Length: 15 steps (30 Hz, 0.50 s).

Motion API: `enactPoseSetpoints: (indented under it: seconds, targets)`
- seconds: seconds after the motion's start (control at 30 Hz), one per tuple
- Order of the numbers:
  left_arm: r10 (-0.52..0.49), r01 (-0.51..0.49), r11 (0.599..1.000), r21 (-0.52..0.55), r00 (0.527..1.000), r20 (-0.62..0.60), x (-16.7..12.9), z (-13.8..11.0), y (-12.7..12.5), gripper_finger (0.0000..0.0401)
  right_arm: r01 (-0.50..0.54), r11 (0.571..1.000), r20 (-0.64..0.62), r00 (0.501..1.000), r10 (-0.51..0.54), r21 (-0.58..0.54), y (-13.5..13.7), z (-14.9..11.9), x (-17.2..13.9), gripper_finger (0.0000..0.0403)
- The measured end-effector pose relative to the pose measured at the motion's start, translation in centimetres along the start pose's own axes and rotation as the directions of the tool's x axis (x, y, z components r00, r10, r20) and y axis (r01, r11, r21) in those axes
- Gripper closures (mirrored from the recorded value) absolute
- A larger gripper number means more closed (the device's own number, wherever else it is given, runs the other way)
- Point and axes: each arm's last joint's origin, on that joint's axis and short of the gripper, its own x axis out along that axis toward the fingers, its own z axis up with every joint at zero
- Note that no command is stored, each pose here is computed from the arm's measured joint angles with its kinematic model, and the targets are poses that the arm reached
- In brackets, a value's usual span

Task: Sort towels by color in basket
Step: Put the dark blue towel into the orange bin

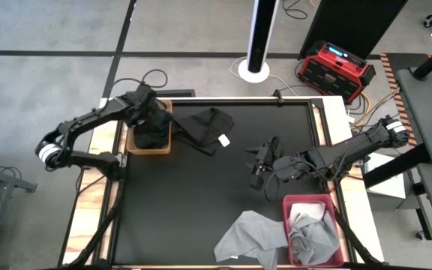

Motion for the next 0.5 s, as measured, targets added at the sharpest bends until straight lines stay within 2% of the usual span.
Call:
enactPoseSetpoints:
  seconds: [0.27,0.5]
  targets:
    - [-0.125,0.127,0.992,0.026,0.990,-0.061,1.8,0.1,-1.0,0.0401,0.000,1.000,-0.001,1.000,0.000,-0.001,0.0,0.0,0.0,0.0213]
    - [-0.125,0.128,0.990,0.053,0.990,-0.066,1.8,0.0,-1.1,0.0401,0.000,1.000,-0.001,1.000,0.000,-0.003,0.0,0.0,0.0,0.0213]
